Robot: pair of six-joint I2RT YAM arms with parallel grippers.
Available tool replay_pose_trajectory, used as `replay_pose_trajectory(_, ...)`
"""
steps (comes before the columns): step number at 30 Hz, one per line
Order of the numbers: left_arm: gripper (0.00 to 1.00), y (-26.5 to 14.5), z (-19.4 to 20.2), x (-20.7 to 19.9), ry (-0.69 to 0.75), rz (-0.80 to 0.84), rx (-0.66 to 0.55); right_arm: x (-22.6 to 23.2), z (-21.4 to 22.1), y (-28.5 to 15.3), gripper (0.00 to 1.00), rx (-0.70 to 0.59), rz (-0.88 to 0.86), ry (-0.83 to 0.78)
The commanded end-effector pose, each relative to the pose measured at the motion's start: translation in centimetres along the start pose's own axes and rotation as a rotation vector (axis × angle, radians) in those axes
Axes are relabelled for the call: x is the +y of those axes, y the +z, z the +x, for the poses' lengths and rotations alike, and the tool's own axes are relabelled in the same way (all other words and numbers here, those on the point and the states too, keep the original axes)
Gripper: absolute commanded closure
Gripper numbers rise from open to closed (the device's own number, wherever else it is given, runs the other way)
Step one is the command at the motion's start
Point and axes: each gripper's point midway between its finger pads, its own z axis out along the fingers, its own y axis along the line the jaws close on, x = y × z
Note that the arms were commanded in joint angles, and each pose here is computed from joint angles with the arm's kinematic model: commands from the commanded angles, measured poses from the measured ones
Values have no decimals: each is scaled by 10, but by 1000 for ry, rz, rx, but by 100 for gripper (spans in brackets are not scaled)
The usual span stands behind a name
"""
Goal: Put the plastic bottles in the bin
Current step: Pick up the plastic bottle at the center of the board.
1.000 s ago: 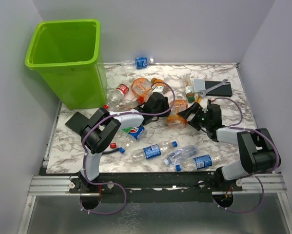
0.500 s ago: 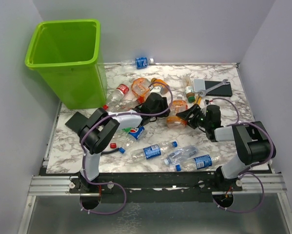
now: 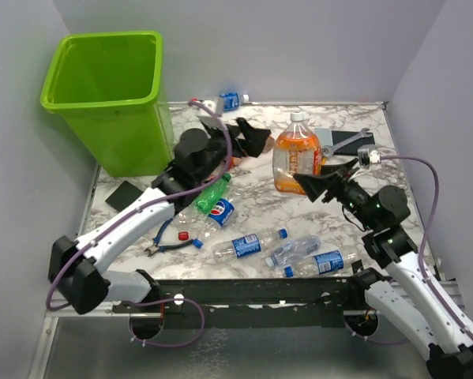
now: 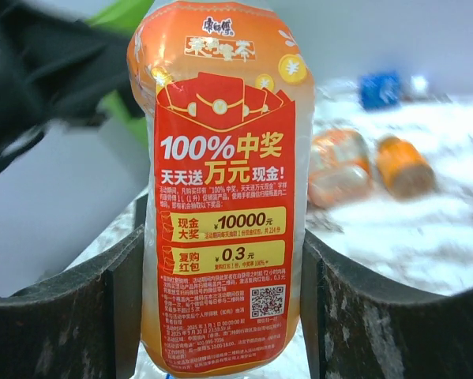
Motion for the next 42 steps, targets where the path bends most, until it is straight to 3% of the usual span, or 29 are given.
replay_pose_trajectory(1,1,-28,-56,-13,19,143,-154,36,3,-17,64,42,-119,-250)
replay_pose_trajectory(6,1,-62,-87,-74,-32,490,-166,47,2,-18,66,14,-180,-312)
replay_pose_trajectory(11,1,-73,-81,-103,-57,659,-80,51,6,-15,67,7,-209,-308)
replay_pose_trajectory(17,4,-70,-59,-114,-39,711,-6,56,10,-12,68,10,-231,-306)
replay_pose_trajectory(25,16,-36,-42,-97,-24,566,46,59,19,-12,67,44,-247,-314)
replay_pose_trajectory(27,25,-32,-41,-98,-18,556,50,59,21,-12,67,49,-248,-314)
replay_pose_trajectory(30,49,-28,-38,-99,-15,548,58,60,22,-12,67,53,-245,-316)
replay_pose_trajectory(34,72,-30,-37,-98,1,531,54,59,23,-11,65,69,-241,-307)
replay_pose_trajectory(35,78,-31,-36,-97,6,529,54,59,24,-11,61,75,-237,-299)
replay_pose_trajectory(36,85,-32,-36,-97,10,524,52,59,25,-10,50,85,-232,-289)
replay_pose_trajectory(38,100,-34,-39,-95,25,510,41,59,26,-9,24,115,-222,-260)
replay_pose_trajectory(39,100,-34,-41,-92,34,489,31,60,24,-8,5,124,-216,-238)
replay_pose_trajectory(42,100,-33,-55,-75,74,367,-18,71,9,-9,0,125,-202,-128)
